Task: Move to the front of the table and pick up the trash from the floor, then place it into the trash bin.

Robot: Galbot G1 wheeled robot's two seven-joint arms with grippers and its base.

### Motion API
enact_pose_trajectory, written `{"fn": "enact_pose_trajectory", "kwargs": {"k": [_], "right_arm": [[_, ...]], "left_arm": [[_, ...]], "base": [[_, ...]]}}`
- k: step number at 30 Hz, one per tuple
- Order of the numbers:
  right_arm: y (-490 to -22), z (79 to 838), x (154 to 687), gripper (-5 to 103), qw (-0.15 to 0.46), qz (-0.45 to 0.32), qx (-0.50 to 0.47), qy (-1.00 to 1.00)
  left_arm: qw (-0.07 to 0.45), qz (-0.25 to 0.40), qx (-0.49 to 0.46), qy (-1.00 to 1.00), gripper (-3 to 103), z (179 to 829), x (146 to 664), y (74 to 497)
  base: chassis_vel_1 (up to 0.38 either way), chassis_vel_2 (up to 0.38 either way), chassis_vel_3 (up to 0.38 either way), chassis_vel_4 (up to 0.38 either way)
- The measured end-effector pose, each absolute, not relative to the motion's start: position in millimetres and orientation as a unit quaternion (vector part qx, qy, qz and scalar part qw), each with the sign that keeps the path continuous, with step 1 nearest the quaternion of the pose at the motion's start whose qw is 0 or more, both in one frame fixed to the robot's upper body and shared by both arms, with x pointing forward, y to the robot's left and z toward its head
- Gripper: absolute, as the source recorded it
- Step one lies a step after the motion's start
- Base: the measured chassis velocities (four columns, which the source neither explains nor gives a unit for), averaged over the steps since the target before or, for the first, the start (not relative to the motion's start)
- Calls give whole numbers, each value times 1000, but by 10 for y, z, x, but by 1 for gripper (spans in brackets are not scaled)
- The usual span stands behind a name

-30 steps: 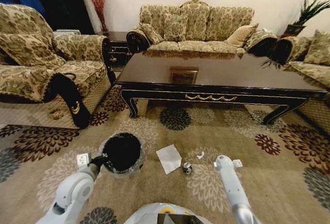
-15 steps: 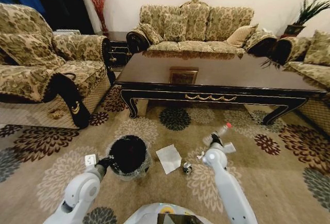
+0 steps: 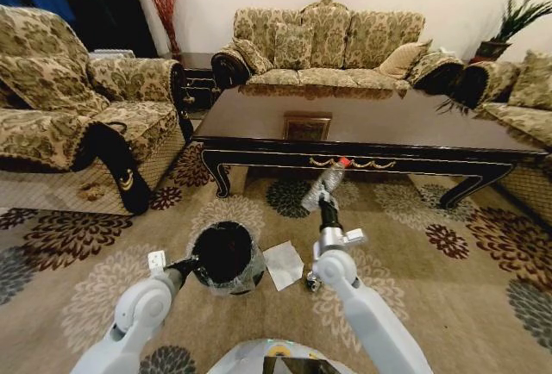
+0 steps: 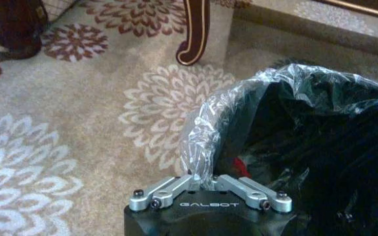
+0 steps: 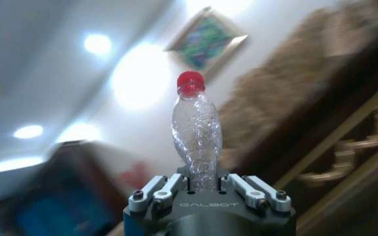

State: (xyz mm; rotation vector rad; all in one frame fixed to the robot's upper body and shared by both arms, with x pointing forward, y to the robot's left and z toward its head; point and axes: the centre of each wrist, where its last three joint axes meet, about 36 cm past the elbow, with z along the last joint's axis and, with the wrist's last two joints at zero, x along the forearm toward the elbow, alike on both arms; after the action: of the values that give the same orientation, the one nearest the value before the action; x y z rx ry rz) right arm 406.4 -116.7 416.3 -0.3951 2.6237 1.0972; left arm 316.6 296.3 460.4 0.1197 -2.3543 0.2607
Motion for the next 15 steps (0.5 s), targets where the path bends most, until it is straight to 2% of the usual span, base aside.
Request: {"fn": "enact_pose_trajectory", "kwargs": {"k": [7,10,15], "right_arm": [[-721,4108,3775,21,141,351,-255,890],[-515,4058,3662,21,164,310,-315,882],[-357,4036,3658,21,176,295,-347,873]], "left_arm": [[382,113,36,-917,1,4649,3323,2960],[383,115,31,-916,1,4683,3395,2964],[388,114,29,-914,1,4673,3451,2966]], "base": [[0,0,0,0],[0,0,0,0],[0,0,0,0]]}}
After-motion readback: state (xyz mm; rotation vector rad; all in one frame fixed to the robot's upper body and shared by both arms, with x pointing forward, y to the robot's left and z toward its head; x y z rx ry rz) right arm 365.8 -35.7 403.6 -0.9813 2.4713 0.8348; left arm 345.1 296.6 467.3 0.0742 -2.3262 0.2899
